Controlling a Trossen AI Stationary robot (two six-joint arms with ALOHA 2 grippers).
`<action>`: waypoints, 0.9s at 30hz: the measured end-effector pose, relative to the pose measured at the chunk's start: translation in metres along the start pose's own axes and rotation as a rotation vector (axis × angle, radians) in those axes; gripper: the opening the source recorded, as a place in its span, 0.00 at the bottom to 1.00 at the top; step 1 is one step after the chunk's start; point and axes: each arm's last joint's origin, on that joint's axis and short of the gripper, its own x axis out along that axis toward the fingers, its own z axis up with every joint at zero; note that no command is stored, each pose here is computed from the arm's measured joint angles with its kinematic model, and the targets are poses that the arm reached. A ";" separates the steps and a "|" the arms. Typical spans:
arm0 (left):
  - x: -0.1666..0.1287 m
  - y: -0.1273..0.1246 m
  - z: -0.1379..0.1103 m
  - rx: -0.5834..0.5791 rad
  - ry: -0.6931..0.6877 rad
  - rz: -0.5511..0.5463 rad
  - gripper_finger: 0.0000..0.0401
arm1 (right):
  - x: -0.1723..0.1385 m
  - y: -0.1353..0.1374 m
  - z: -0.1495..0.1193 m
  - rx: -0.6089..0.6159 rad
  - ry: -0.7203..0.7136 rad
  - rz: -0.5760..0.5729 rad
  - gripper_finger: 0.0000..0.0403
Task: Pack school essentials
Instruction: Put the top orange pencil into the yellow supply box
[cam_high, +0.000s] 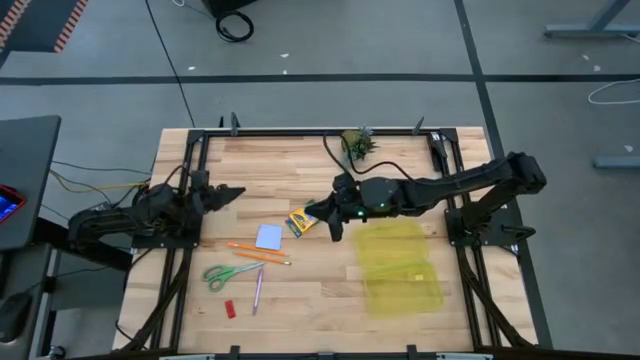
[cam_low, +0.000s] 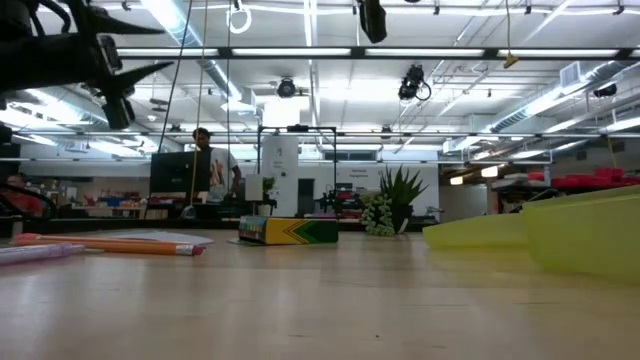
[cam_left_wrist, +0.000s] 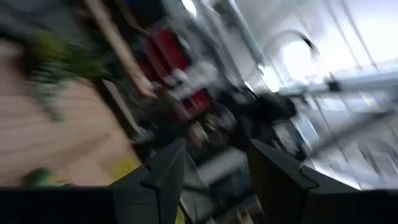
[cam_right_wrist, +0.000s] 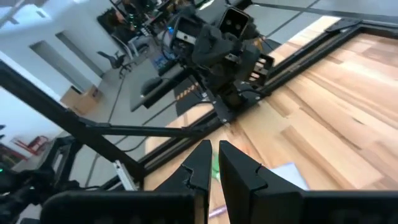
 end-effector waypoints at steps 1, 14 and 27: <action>0.000 -0.001 -0.001 0.001 0.035 -0.007 0.44 | -0.001 0.001 -0.001 -0.002 0.008 -0.001 0.09; 0.006 -0.042 0.018 0.268 0.461 0.259 0.40 | 0.000 0.002 -0.008 -0.010 0.038 -0.009 0.09; 0.034 -0.043 0.012 0.302 0.857 0.451 0.43 | 0.003 -0.013 0.000 0.002 0.067 -0.023 0.09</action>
